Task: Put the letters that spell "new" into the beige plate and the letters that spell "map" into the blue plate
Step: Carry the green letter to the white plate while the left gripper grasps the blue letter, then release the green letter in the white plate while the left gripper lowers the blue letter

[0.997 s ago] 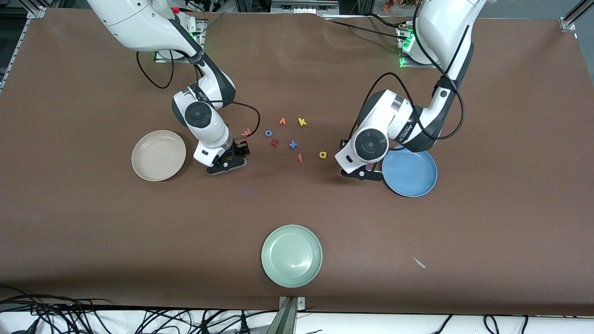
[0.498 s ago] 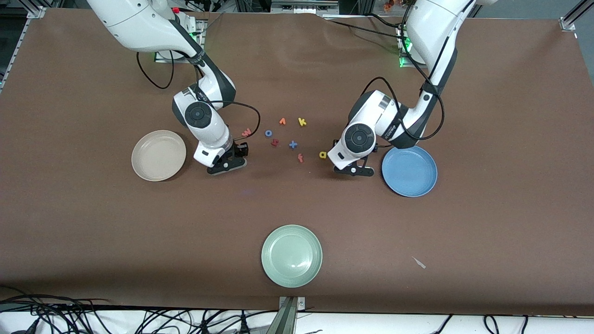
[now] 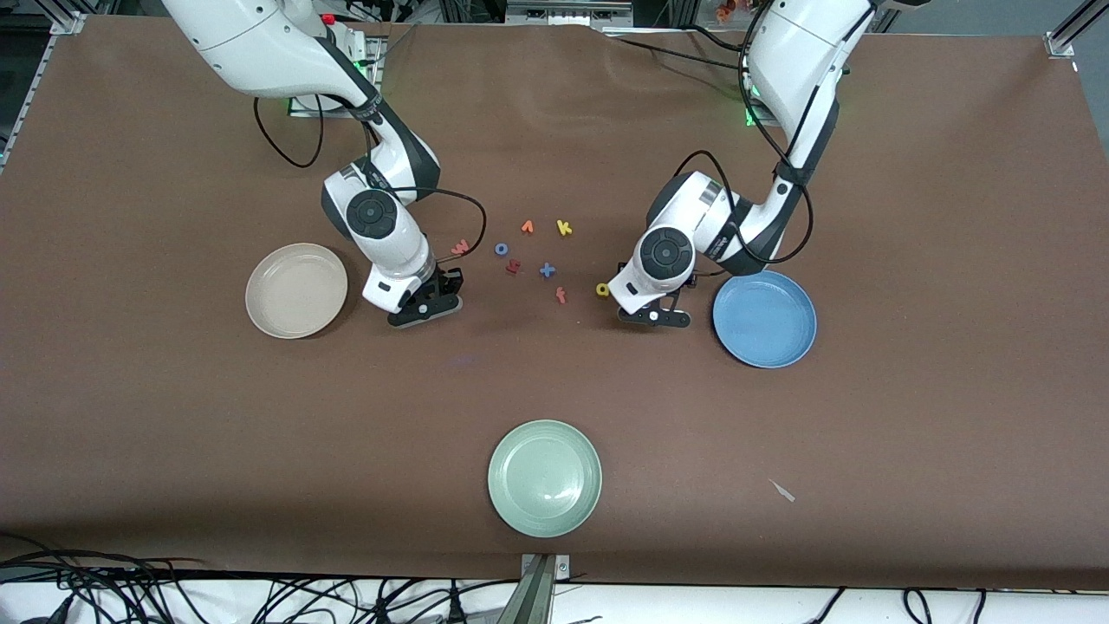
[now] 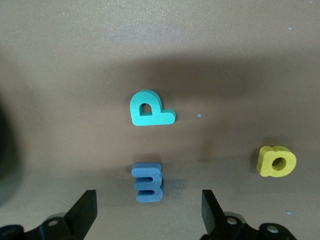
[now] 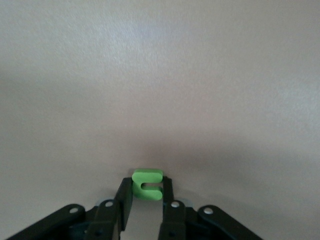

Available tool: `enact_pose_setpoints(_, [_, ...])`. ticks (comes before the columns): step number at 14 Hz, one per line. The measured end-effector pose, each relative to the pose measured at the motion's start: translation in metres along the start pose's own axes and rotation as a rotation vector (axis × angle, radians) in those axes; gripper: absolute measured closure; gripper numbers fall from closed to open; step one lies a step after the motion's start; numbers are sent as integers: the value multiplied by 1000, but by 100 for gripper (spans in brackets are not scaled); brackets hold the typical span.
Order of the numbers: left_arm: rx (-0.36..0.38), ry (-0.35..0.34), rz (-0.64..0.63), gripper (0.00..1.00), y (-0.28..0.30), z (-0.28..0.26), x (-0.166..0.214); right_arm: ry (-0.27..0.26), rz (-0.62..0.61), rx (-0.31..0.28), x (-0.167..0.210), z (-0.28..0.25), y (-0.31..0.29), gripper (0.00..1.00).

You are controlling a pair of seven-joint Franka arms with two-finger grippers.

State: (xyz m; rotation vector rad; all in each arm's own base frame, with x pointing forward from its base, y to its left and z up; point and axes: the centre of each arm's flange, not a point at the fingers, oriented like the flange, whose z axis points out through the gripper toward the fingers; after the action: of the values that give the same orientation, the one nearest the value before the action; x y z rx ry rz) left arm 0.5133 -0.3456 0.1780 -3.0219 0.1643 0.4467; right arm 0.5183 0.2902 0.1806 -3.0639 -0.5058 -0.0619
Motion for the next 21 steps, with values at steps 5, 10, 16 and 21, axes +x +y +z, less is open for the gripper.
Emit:
enact_pose_setpoints(5, [-1,5,-3,52,-3,9,-1,-46,-44,-38,15,-18,17,72])
enact_pose_setpoints(10, [-1,4,-3,73,-3,10,-2,-107,-109,-113,10,-54,80,72])
enact_pose_setpoints(16, [27,-65,44,73,-29,-34,1,-171,-184,-156,-47,-76,171,70])
enact_pose_setpoints(21, [39,-65,274,73,-128,-94,18,-207,-125,-116,-74,-71,219,45])
